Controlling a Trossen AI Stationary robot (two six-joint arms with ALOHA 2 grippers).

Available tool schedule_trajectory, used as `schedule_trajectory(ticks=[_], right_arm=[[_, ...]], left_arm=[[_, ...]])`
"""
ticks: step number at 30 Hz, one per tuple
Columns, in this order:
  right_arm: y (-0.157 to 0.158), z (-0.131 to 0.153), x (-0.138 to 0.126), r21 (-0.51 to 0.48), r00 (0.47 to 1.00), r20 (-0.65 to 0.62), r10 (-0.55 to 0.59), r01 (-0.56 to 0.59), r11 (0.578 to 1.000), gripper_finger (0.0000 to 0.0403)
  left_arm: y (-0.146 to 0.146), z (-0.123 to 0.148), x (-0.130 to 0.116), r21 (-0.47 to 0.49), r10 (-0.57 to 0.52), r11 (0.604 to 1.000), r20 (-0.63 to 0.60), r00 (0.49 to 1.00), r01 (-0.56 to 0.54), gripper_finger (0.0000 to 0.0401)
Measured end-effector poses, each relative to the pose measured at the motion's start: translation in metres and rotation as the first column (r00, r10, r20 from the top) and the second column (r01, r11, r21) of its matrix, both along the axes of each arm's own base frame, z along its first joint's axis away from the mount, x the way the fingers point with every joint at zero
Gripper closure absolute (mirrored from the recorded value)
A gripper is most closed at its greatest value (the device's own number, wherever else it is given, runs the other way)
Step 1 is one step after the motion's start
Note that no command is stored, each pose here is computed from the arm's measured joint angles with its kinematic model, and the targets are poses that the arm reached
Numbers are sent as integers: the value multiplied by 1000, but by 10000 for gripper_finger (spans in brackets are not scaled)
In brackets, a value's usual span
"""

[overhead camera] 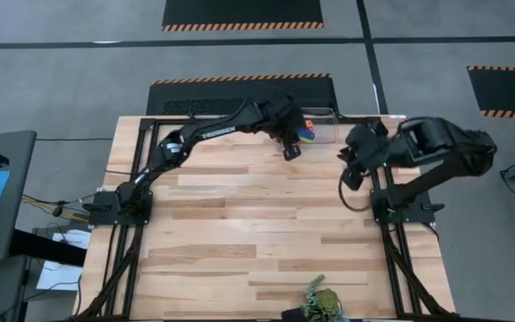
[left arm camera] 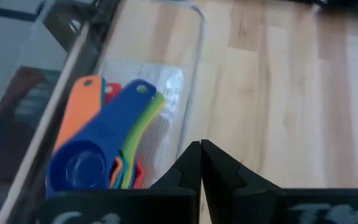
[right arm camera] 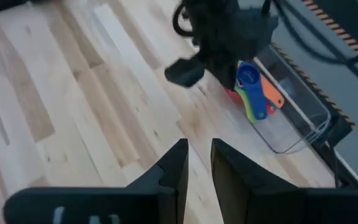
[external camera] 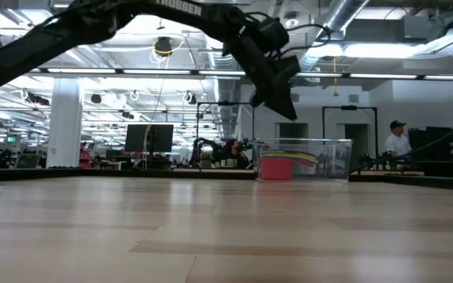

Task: Nest measuring cups in basket
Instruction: Adjust the stacked measuring cups in the transparent bin

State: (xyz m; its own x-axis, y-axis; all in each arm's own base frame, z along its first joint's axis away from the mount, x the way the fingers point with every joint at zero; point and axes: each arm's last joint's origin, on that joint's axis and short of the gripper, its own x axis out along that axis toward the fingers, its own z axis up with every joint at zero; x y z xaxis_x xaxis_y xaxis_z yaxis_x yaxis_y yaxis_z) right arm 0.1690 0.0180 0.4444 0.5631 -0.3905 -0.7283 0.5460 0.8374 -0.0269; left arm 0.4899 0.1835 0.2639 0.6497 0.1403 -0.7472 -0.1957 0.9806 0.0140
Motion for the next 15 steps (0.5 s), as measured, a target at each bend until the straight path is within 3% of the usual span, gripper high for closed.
schedule_trajectory(ticks=[6,15], right_arm=[[21,-3,2,-71,999,32,-10,12,997,310],[39,-10,11,-100,999,35,-17,20,995,310]], left_arm=[[9,-11,5,47,38,998,21,999,-39,401],[23,-12,3,74,110,991,47,993,-113,401]])
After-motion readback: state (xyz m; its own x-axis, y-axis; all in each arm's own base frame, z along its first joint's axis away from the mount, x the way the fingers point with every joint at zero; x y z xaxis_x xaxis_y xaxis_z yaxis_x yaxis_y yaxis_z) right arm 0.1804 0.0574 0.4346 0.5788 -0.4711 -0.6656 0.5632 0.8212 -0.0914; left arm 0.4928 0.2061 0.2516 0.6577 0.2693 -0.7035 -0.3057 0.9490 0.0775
